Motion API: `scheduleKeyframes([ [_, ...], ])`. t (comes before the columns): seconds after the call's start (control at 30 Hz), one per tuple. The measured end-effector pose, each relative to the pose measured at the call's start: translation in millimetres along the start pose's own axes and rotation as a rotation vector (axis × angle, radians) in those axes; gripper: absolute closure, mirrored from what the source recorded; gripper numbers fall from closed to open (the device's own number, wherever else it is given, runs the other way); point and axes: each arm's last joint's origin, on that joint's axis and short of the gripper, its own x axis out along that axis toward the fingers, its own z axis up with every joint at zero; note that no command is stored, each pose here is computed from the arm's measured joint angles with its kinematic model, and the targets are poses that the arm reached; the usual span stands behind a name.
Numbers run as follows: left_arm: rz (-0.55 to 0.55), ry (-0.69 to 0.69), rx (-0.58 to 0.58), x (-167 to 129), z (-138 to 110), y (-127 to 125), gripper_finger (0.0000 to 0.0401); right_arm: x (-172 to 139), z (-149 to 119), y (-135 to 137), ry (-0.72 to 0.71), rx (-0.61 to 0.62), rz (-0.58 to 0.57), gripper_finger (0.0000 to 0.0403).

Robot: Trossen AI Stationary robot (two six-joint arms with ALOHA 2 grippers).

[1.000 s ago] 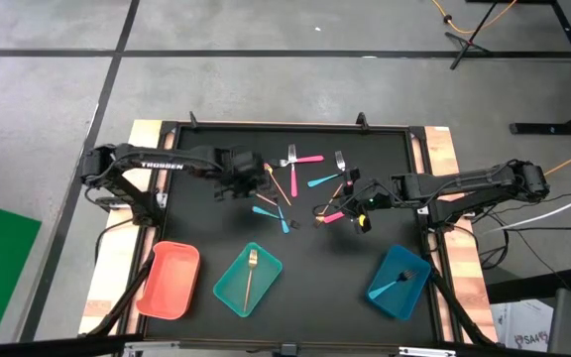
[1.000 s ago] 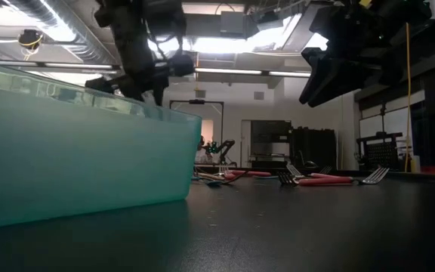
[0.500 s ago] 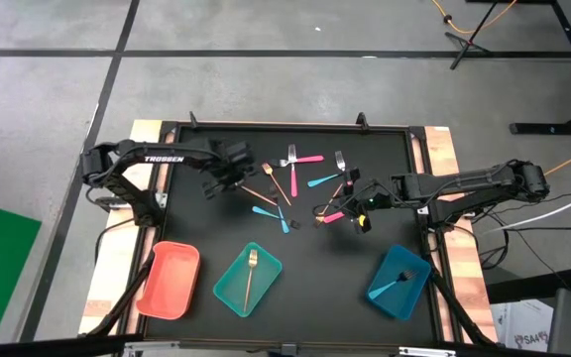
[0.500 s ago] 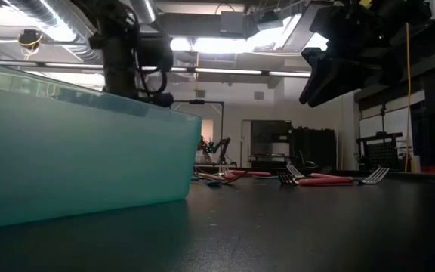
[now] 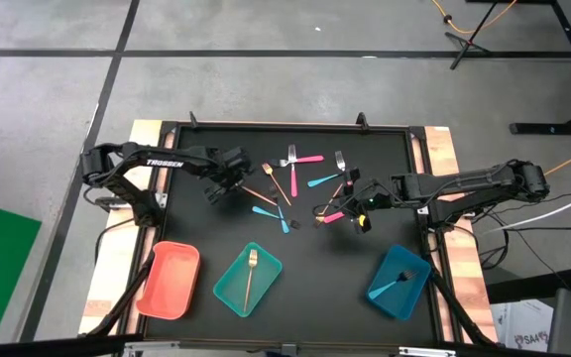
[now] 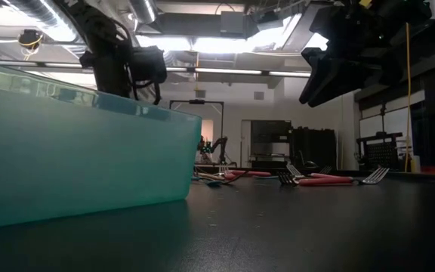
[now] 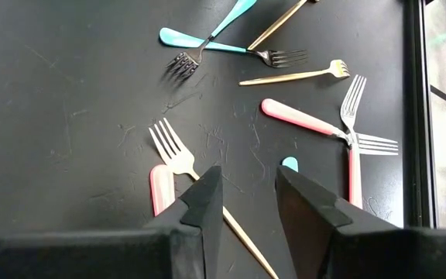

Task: Sort silverware by color (type)
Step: Put the gold fork into the green bin

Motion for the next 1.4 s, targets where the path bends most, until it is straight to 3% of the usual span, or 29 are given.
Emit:
scheduleKeyframes([
  [0.83, -0.037, -0.038, -0.084, 4.8, 9.9, 0.3, 0.0345, 0.0, 0.3, -0.1, -0.003, -0.002, -0.001, 0.029],
  [1.4, -0.024, -0.027, -0.081, 4.9, 9.2, 1.3, 0.0345, 0.0, -0.3, 0.1, 0.003, -0.003, 0.001, 0.029],
])
